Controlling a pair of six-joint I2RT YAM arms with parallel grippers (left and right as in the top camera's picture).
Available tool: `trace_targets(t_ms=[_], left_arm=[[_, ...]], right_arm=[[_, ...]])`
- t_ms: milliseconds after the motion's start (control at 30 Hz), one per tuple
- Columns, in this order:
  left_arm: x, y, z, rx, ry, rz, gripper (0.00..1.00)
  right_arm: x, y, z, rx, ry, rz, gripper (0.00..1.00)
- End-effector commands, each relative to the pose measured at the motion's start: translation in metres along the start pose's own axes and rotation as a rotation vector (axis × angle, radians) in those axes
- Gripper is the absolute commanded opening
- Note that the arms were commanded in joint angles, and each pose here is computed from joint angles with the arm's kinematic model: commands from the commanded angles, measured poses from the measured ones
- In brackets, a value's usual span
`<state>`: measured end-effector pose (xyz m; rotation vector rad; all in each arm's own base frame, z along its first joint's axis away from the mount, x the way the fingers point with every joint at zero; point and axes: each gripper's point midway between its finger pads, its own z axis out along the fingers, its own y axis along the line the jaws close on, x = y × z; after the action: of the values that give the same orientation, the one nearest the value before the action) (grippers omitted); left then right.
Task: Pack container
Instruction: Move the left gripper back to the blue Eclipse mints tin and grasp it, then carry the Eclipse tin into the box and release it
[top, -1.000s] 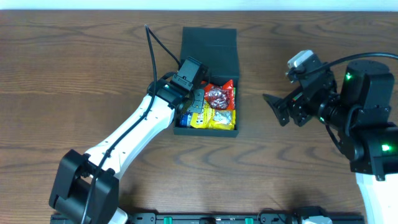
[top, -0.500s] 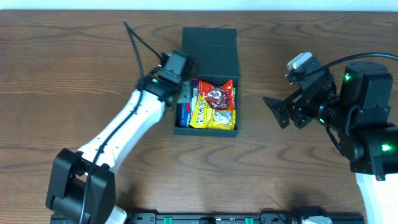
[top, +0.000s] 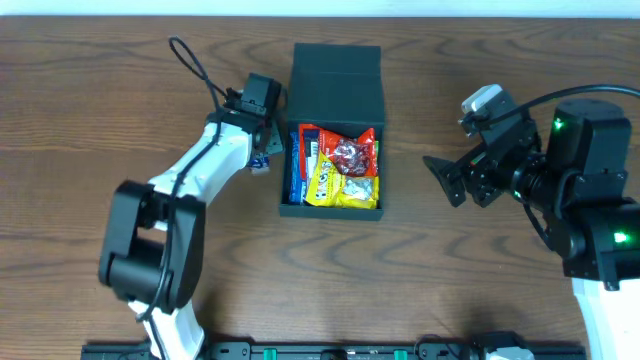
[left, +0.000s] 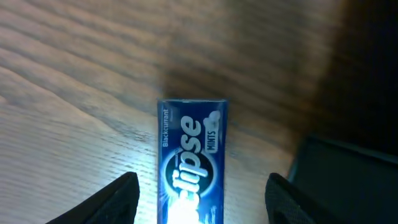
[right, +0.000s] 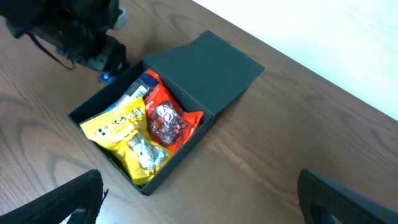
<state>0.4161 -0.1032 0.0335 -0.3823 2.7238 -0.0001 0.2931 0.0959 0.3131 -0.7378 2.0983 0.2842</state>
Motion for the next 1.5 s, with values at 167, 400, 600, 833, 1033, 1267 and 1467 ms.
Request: trace_targets(t_ms=[167, 400, 600, 833, 1033, 1267, 1467], left_arm=[[0.009, 0.004, 0.034, -0.045, 0.031, -0.068, 0.66], [0.008, 0.004, 0.038, -0.046, 0.025, -0.088, 0.46], [0.009, 0.004, 0.037, -0.047, 0.027, -0.087, 0.32], [-0.025, 0.010, -0.004, -0.051, -0.007, -0.008, 0.14], [-0.066, -0.013, -0.084, 0.047, -0.162, 0.084, 0.09], [-0.030, -0.079, -0.122, 0.236, -0.144, 0.202, 0.10], [0.025, -0.134, -0.138, 0.337, -0.079, 0.322, 0.18]], right_arm=[[-0.003, -0.002, -0.004, 0.010, -0.011, 0.015, 0.99], [-0.004, -0.002, -0.004, 0.010, -0.012, 0.014, 0.99], [-0.004, -0.002, -0.004, 0.011, -0.015, 0.013, 0.99], [-0.007, -0.003, -0.004, 0.015, -0.025, 0.009, 0.99], [-0.007, -0.003, -0.004, 0.016, -0.028, 0.008, 0.99], [-0.007, -0.004, -0.004, 0.017, -0.028, 0.007, 0.99], [-0.007, -0.003, -0.004, 0.017, -0.028, 0.008, 0.99]])
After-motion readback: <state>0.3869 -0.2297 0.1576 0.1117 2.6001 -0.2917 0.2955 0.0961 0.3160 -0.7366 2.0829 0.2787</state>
